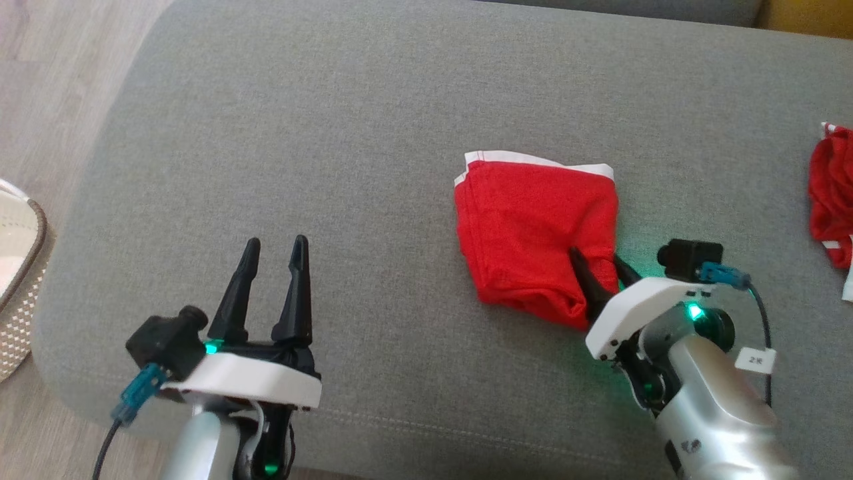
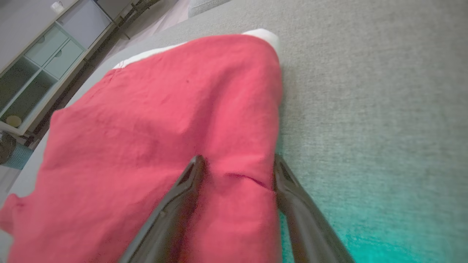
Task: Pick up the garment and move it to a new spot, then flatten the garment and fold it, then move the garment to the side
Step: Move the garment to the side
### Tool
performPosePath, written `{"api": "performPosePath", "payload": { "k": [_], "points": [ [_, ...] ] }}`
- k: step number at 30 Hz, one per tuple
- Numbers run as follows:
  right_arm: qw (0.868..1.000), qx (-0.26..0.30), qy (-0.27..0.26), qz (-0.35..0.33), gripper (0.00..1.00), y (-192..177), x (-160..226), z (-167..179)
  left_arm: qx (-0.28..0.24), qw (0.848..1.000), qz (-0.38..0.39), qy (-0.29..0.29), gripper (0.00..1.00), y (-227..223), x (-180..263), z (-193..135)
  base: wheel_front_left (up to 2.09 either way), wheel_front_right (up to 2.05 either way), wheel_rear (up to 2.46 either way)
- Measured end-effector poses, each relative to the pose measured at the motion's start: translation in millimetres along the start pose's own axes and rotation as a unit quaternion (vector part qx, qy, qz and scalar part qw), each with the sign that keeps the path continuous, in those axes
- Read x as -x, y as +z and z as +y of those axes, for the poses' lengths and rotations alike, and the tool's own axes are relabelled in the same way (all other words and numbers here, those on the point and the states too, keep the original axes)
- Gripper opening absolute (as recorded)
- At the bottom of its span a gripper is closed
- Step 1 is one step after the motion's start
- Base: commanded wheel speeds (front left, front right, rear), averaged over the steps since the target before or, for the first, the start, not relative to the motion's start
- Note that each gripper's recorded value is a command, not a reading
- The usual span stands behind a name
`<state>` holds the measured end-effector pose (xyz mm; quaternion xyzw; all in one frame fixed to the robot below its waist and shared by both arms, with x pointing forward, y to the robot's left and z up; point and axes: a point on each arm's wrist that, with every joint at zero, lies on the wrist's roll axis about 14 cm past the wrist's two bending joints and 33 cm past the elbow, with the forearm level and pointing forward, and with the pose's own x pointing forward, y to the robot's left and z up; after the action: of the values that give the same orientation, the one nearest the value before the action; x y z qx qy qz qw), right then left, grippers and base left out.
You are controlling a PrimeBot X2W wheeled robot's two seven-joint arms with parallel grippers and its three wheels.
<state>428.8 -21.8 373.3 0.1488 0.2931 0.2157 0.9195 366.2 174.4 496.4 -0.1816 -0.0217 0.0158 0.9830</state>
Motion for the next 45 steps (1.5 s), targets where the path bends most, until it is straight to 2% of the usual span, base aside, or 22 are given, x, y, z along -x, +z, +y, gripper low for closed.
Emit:
{"api": "performPosePath", "payload": {
  "k": [1, 4, 9, 19, 24, 26, 36, 40, 45],
  "points": [
    [1.0, 0.006, 0.003, 0.002, 0.0, -0.2, -1.0, 1.3, 0.0, 1.0, 0.0, 0.0, 1.0, -0.1, 0.0, 0.1, 0.0, 0.0, 0.0],
    [0.999, 0.032, 0.007, 0.001, 0.0, 0.1, -1.0, 2.2, 0.0, 1.0, 0.0, -0.001, 1.0, 0.2, -0.5, -0.8, 0.0, 0.0, 0.0],
    [0.994, 0.107, 0.0, -0.029, 0.0, 10.2, 6.3, -10.2, 0.002, 1.0, -0.001, -0.011, 1.0, 0.2, -3.1, -6.7, 0.0, 0.0, 0.0],
    [0.966, 0.238, -0.03, -0.1, 0.0, 65.3, 27.0, -43.8, 0.01, 0.998, 0.0, -0.055, 1.0, -3.4, -15.9, -33.4, 0.0, 0.0, 0.0],
    [0.953, 0.275, -0.052, -0.114, 0.0, 92.1, 38.4, -66.3, 0.012, 0.995, 0.002, -0.096, 1.0, -7.3, -31.7, -57.2, 0.0, 0.0, 0.0],
    [0.944, 0.302, -0.078, -0.111, 0.0, 109.8, 50.0, -92.0, 0.008, 0.992, 0.005, -0.127, 1.0, -12.8, -45.5, -75.0, 0.0, 0.0, 0.0],
    [0.921, 0.33, -0.189, -0.088, 0.0, 159.9, 96.7, -195.6, 0.012, 0.978, 0.039, -0.203, 1.0, -55.5, -84.0, -118.7, 0.0, 0.0, 0.0],
    [0.912, 0.335, -0.229, -0.058, 0.0, 162.5, 112.8, -233.5, 0.018, 0.974, 0.049, -0.221, 1.0, -71.9, -97.7, -129.4, 0.0, 0.0, 0.0],
    [0.909, 0.322, -0.266, -0.015, 0.0, 151.8, 127.1, -268.3, 0.02, 0.97, 0.065, -0.233, 1.0, -93.6, -107.5, -134.8, 0.0, 0.0, 0.0]
  ]
}}
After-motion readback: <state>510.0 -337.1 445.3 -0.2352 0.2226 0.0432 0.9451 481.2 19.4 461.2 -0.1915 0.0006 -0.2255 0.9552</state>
